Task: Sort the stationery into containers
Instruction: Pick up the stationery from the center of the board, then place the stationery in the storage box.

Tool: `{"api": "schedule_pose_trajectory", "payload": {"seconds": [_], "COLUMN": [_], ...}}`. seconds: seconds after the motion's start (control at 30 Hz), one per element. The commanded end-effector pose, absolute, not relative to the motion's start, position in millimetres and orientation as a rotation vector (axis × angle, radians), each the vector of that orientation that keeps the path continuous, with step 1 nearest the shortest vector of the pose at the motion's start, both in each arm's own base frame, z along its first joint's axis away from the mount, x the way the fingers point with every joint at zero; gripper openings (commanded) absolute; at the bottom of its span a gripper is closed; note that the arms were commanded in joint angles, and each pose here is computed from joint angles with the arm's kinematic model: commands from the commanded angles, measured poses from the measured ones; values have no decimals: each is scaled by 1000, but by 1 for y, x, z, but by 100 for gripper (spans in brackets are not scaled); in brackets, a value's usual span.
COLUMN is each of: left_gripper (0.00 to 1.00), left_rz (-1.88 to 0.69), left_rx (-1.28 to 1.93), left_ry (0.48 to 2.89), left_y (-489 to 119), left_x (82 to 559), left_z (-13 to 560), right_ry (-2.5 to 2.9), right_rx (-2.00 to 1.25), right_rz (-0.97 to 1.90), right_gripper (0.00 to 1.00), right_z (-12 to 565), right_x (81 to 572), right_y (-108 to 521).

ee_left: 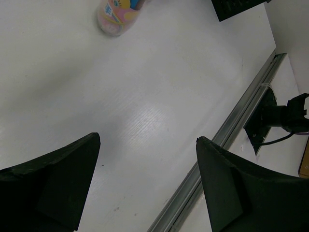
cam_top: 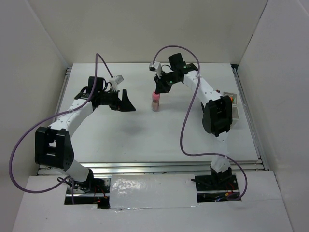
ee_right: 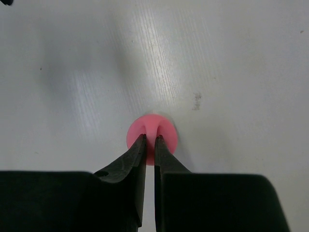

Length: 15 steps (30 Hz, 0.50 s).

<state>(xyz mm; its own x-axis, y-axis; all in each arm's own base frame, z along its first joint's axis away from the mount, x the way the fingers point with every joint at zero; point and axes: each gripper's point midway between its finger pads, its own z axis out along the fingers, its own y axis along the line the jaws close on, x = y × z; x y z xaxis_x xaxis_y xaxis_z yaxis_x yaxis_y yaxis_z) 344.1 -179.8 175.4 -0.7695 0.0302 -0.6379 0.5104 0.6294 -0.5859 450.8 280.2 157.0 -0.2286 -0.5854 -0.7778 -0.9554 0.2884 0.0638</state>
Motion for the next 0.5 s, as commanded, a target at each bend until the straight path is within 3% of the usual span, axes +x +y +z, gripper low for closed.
{"api": "schedule_pose_trajectory", "payload": {"seconds": [0.0,0.2,0.3,0.47], "left_gripper": [93,93,99,99], "left_rz": [-1069,-1041,-1023,-992], "left_rx": [443,446,433,432], "left_ry": [2214,2215,2218,2199], "left_y": [-179,-174,-172,-170], "left_x": [344,343,342,343], "left_z": [190,192,192,199], "right_ry": [1785,1816,1825,1857], "right_rx": [-1314,-1231,-1181,-1033], "right_rz": [740,759,729,660], "right_gripper": [0,0,0,0], "right_z": [226,252,269,301], "right_x": [444,425,412,389], "right_y": [284,268,251,198]}}
